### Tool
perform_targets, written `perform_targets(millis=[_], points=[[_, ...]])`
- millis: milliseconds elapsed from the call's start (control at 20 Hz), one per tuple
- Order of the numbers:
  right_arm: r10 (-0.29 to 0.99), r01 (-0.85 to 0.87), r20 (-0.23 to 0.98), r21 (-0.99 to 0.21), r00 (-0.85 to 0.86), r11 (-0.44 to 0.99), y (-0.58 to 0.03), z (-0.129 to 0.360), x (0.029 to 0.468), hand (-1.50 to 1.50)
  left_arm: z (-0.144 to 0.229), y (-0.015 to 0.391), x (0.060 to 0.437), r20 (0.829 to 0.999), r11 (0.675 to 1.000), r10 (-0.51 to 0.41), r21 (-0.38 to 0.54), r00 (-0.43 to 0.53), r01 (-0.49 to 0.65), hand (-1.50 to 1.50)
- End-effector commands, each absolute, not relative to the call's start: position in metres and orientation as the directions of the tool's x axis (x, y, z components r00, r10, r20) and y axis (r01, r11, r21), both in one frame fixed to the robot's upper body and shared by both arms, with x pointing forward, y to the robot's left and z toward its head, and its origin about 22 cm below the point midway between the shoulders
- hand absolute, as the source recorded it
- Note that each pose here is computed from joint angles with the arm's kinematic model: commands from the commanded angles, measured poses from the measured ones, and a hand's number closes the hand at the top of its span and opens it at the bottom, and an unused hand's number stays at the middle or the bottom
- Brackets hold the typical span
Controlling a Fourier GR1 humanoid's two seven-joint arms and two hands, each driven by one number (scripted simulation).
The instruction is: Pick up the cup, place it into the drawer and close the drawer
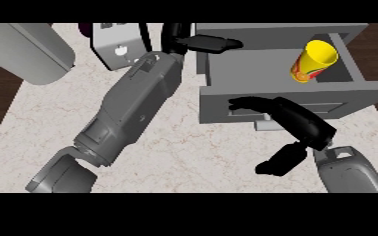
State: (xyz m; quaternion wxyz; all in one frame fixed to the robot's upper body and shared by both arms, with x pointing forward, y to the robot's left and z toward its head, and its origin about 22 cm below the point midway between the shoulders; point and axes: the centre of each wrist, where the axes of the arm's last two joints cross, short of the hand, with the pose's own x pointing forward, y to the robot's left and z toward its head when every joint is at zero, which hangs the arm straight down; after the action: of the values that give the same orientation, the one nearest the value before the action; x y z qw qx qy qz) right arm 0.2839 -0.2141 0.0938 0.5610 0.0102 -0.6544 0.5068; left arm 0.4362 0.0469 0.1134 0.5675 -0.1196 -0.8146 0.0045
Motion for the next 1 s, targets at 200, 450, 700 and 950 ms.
perform_targets(millis=[200,450,700,950], points=[[0.718,-0.609,0.622,-0.711,-0.313,0.351,-0.204,0.016,0.322,-1.5,0.1,0.059,0.431,0.905,0.956,0.268,-0.207,-0.331,0.21,-1.5],[0.753,-0.614,0.608,-0.702,-0.251,0.361,-0.206,-0.018,0.344,1.5,0.086,0.104,0.429,0.907,0.958,0.269,-0.216,-0.324,0.189,-1.5],[0.694,-0.518,0.666,-0.71,-0.273,0.478,-0.235,-0.002,0.382,1.5,0.074,0.119,0.423,0.901,0.95,0.292,-0.233,-0.322,0.209,-1.5],[0.684,-0.386,0.679,-0.726,-0.266,0.57,-0.248,0.033,0.414,1.5,0.069,0.133,0.419,0.902,0.945,0.297,-0.232,-0.313,0.229,-1.5]])
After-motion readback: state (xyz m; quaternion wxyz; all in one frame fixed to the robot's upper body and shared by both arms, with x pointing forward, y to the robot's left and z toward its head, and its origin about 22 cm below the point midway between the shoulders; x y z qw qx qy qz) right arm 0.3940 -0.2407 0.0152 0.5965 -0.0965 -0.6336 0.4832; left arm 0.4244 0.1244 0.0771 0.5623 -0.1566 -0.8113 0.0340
